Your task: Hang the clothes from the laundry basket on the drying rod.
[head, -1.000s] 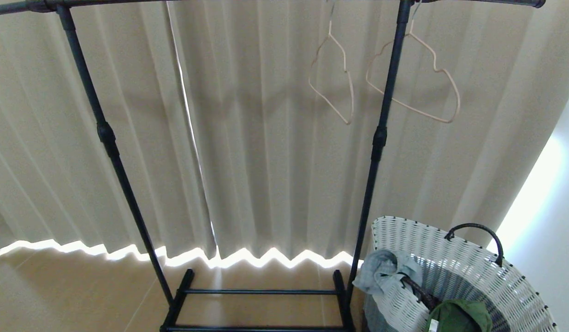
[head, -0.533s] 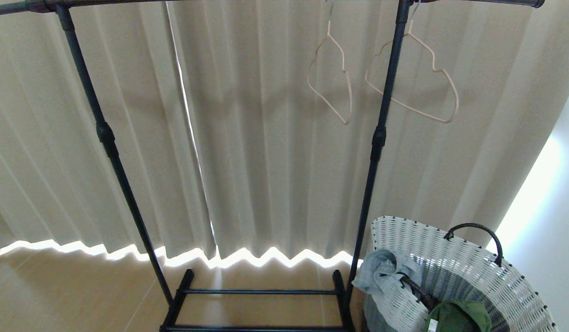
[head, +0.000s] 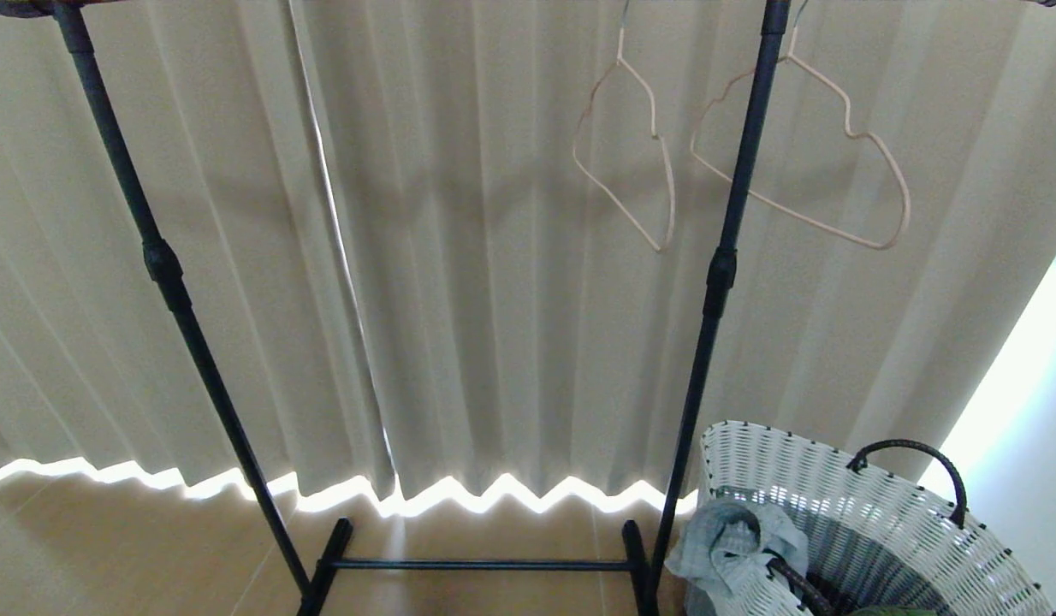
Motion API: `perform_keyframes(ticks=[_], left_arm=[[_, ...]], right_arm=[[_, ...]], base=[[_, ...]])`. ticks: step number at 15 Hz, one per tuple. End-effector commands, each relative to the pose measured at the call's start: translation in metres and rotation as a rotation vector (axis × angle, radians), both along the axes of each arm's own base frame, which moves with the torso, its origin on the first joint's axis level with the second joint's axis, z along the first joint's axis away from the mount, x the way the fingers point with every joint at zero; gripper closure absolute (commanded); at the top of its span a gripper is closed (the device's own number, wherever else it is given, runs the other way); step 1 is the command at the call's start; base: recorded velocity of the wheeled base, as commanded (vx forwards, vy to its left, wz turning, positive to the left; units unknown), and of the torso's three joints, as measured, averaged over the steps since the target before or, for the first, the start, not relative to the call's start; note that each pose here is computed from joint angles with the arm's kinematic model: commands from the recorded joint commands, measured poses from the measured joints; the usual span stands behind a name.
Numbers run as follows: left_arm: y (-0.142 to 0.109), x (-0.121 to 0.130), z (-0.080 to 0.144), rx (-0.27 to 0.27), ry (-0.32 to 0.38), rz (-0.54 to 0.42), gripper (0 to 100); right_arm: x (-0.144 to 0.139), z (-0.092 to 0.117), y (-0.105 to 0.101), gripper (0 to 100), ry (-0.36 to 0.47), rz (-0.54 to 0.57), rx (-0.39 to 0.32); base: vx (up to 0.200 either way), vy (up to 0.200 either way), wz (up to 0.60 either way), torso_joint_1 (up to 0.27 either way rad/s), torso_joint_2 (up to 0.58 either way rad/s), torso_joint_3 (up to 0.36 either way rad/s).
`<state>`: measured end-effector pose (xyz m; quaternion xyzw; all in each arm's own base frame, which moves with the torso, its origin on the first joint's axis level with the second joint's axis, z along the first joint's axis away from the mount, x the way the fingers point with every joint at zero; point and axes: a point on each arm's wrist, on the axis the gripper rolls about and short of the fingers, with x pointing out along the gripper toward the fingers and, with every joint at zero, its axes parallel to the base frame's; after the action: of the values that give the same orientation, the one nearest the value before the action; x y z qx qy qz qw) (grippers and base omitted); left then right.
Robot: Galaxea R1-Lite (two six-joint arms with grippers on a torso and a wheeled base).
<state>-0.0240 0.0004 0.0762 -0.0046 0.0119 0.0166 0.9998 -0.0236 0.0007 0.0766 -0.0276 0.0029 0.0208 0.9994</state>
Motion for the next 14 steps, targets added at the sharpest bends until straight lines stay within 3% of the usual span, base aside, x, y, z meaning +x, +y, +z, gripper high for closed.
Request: perform_keyframes(ticks=[1, 3, 5, 6, 10, 14], left_arm=[[0.0, 0.0, 0.0, 0.0, 0.001, 0.001, 0], [0.0, 0.0, 0.0, 0.0, 0.001, 0.001, 0], [0.0, 0.0, 0.0, 0.002, 0.001, -0.001, 0], [0.0, 0.0, 0.0, 0.002, 0.001, -0.003, 0], [0.0, 0.0, 0.0, 0.002, 0.001, -0.001, 0], [0.0, 0.0, 0.0, -0.001, 0.0, -0.001, 0]], right_arm=[[-0.001, 0.004, 0.0, 0, 0.02, 0.006, -0.014], [0.001, 0.016, 0.0, 0, 0.132, 0.014, -0.052], [0.017, 0.032, 0.0, 0, 0.317, 0.03, -0.118], [0.029, 0.033, 0.0, 0, 0.425, 0.048, -0.198], [0.065, 0.024, 0.001, 0, 0.73, 0.168, -0.43], [0.111, 0.011, 0.001, 0, 0.922, 0.251, -0.511]], base=[[0.0, 0.0, 0.0, 0.0, 0.0, 0.0], [0.0, 0.0, 0.0, 0.0, 0.0, 0.0], [0.0, 0.0, 0.0, 0.0, 0.0, 0.0], [0.0, 0.0, 0.0, 0.0, 0.0, 0.0], [0.0, 0.0, 0.0, 0.0, 0.0, 0.0], [0.0, 0.0, 0.0, 0.0, 0.0, 0.0]])
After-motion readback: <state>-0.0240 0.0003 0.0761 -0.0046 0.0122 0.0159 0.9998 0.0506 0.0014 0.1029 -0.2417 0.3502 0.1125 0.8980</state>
